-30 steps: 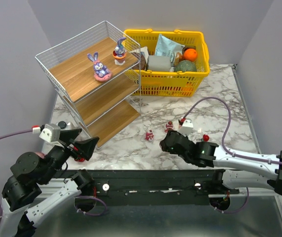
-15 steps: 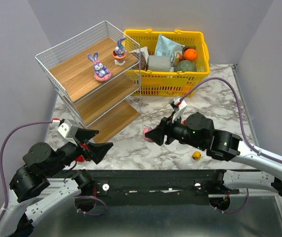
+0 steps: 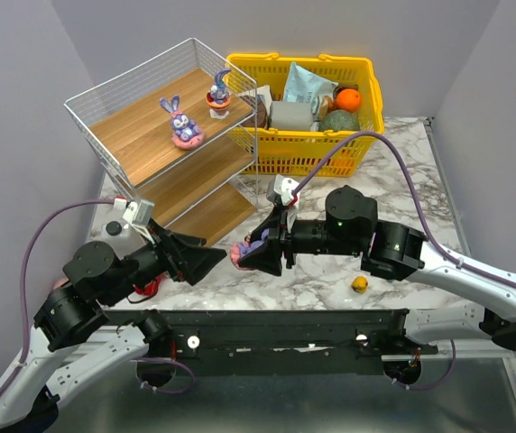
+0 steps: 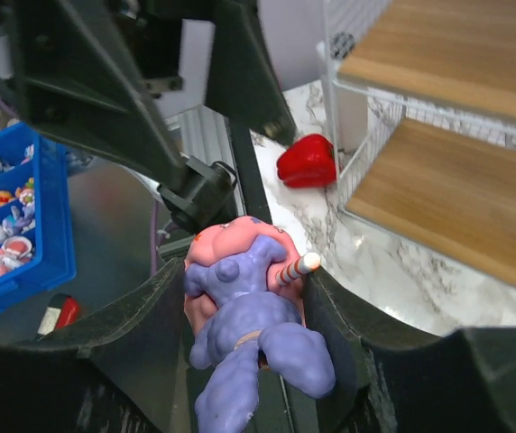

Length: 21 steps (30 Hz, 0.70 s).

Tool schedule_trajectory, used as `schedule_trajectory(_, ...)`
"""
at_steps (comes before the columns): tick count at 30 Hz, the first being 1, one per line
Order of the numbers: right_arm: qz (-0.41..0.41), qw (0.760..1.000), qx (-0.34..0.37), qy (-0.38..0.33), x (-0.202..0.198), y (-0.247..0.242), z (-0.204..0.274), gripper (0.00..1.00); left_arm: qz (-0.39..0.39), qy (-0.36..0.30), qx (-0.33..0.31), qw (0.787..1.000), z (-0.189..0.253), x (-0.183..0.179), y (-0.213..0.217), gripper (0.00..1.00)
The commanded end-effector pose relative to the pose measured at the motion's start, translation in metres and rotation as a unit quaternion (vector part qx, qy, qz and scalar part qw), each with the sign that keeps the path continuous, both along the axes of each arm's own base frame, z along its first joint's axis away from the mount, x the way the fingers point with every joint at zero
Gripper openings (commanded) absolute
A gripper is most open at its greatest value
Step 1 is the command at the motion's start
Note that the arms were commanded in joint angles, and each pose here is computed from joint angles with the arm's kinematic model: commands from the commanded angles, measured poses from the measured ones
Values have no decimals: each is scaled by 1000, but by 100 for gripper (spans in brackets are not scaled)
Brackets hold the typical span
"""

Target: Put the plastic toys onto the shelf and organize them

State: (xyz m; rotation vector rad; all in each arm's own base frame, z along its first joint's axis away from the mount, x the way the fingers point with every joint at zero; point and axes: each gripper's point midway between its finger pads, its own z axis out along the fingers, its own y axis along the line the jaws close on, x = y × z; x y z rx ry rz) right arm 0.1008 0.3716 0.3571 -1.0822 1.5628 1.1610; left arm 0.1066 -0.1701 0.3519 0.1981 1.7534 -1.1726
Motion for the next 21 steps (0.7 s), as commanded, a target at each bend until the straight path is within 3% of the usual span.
schedule_trajectory(1, 53, 996, 31, -63, -12, 11, 35, 1, -37, 63, -51, 996, 11, -8, -19, 99)
schedule_trajectory(5, 67, 995, 28, -74, -16, 18, 44, 1, -50, 84, -62, 993, 10, -8, -28, 97)
schedule_trajectory(11, 59, 995, 18, -80, -12, 23, 42, 1, -72, 87, -88, 990, 17, -15, -32, 85)
schedule_trajectory(15, 55, 995, 21, -82, -11, 23, 45, 1, -73, 98, -83, 989, 10, -16, -33, 62)
schedule_trajectory(21, 69, 994, 27, -85, -17, 25, 48, 1, -70, 107, -86, 988, 5, -14, -34, 39)
